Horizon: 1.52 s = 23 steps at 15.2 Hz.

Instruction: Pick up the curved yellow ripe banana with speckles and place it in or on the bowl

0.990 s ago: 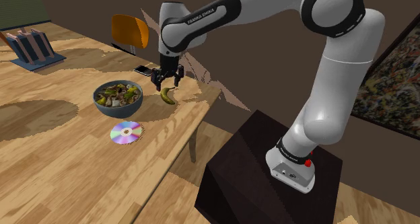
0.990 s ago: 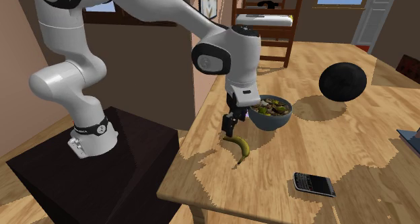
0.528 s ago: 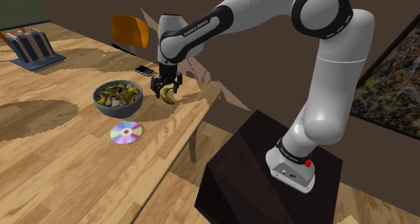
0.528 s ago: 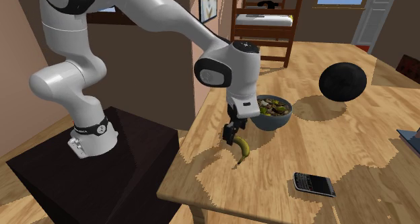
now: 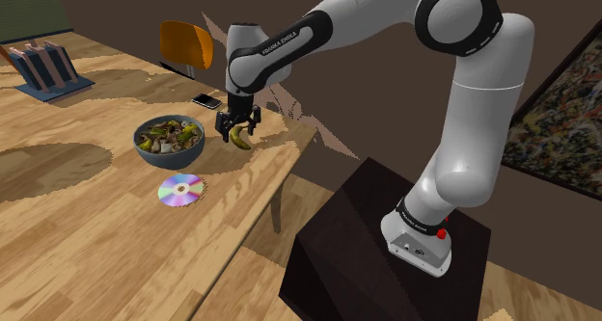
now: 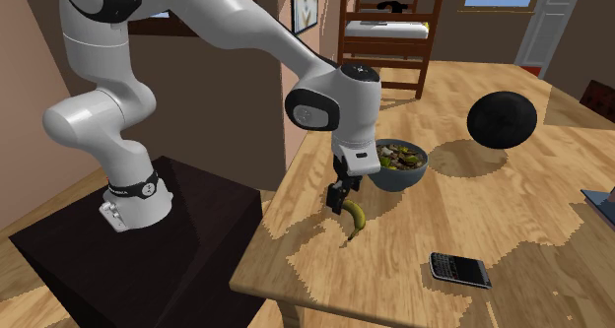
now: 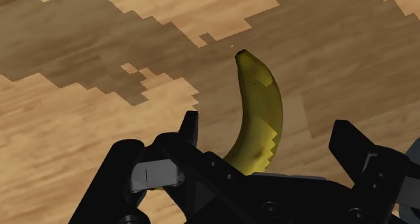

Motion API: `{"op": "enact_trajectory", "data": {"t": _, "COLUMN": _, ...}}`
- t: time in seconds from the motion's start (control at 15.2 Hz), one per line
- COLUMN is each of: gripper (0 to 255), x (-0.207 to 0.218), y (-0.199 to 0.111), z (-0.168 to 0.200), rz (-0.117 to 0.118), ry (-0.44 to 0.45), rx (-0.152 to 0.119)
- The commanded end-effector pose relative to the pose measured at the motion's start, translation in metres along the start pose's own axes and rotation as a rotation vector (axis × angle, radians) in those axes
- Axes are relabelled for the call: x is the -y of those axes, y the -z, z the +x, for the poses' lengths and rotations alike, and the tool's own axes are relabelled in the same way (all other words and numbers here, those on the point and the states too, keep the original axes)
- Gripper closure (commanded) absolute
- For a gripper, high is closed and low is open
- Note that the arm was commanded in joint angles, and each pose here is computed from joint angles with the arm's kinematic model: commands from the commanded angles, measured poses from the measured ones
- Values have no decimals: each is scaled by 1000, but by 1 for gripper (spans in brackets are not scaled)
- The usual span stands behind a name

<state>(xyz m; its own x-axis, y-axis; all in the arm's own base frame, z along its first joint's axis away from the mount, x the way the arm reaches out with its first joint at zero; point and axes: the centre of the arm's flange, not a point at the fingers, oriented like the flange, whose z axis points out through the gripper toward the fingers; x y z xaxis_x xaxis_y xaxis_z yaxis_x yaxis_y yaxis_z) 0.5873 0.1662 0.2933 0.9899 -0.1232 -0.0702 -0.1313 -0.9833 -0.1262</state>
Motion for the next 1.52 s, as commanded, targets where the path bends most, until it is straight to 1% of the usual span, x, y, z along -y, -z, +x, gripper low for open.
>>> {"op": "enact_trajectory", "data": {"t": 0.0, "gripper": 255, "x": 0, "y": 0, "z": 0, "rz": 0, "ry": 0, "rx": 0}}
{"op": "enact_trajectory", "data": {"t": 0.59, "gripper": 255, "x": 0, "y": 0, "z": 0, "rz": 0, "ry": 0, "rx": 0}}
{"op": "enact_trajectory", "data": {"t": 1.45, "gripper": 255, "x": 9, "y": 68, "z": -5, "rz": 0, "ry": 0, "rx": 0}}
